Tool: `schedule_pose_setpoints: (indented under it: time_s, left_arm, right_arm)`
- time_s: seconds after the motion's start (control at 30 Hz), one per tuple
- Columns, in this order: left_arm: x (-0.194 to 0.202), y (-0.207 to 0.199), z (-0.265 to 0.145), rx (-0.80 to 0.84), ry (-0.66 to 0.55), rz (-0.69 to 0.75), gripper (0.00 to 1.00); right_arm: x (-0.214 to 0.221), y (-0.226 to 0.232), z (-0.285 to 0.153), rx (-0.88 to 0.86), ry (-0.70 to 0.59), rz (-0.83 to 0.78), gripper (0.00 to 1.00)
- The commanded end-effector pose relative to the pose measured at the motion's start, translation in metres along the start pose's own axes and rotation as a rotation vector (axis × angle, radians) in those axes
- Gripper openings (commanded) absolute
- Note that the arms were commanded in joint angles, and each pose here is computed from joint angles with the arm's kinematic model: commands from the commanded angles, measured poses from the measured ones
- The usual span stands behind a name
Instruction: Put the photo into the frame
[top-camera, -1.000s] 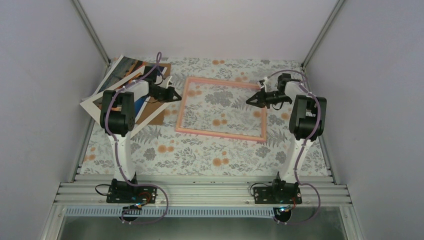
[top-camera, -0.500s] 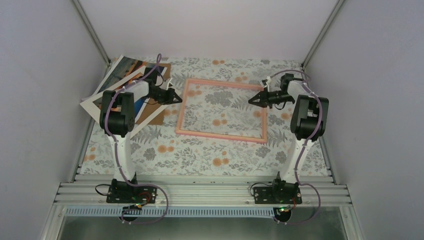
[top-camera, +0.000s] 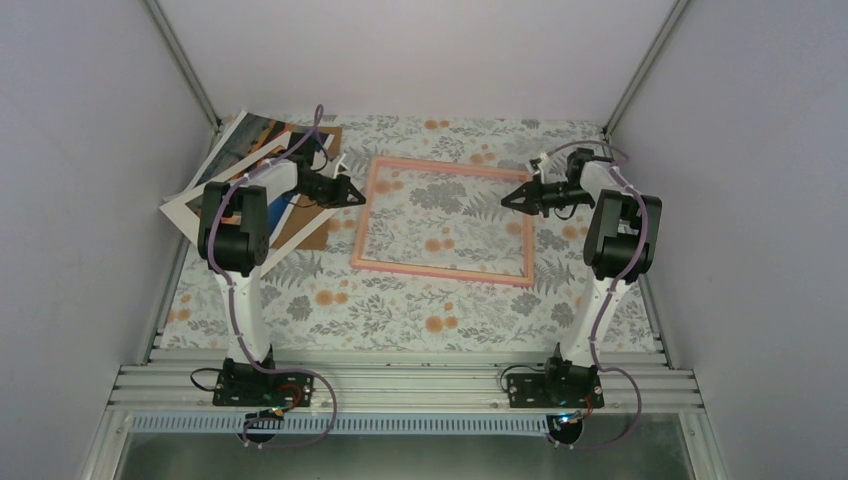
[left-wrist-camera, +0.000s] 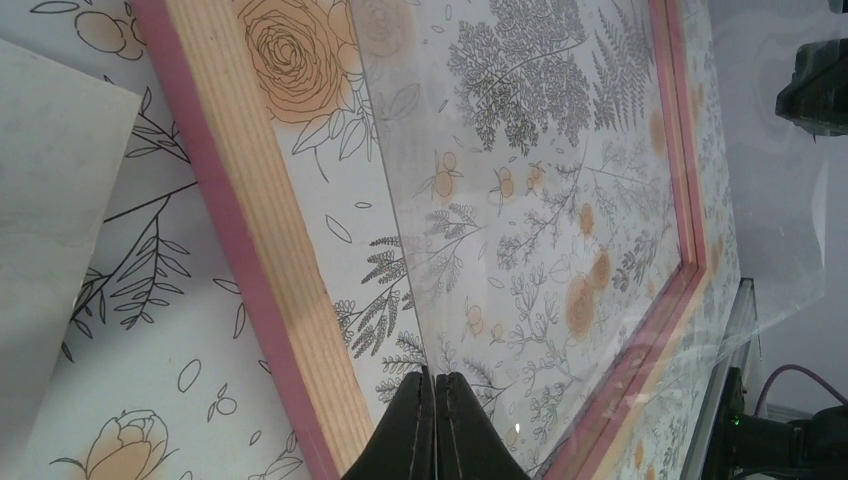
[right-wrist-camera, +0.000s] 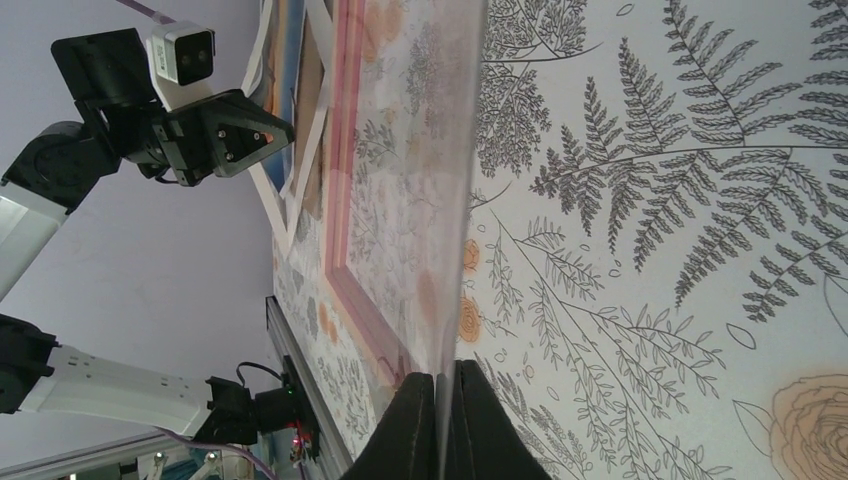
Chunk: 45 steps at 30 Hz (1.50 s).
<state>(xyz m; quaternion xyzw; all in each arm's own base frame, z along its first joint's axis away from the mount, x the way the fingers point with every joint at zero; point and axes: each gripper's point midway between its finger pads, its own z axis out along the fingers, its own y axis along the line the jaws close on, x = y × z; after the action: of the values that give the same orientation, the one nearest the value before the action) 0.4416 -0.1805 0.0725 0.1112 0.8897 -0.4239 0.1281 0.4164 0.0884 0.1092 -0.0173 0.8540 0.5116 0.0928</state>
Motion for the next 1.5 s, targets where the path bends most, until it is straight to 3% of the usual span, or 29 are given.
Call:
schedule_pose_setpoints:
  time_s: [0.0,0.5,0.8,1.47]
  left_arm:
    - [-0.002,-0.009,-0.001,0.010,0.004,0.030,0.02]
    - [0.001,-0.006,0.017,-0.015,0.020,0.034,0.02]
    - [0.001,-0.009,0.015,-0.005,0.009,0.057,0.02]
    - [0.000,-0.023,0.009,0.037,-0.033,0.102,0.02]
  right_arm:
    - [0.001,-0.009,-0.001,0.002,0.008,0.002,0.04]
    - [-0.005,-0.033,0.004,0.069,-0.001,-0.014,0.04]
    - [-0.008,-0.023,-0.002,0.091,-0.023,-0.141,0.04]
    - [-0.005,-0.015,-0.012,0.062,-0.038,-0.210,0.04]
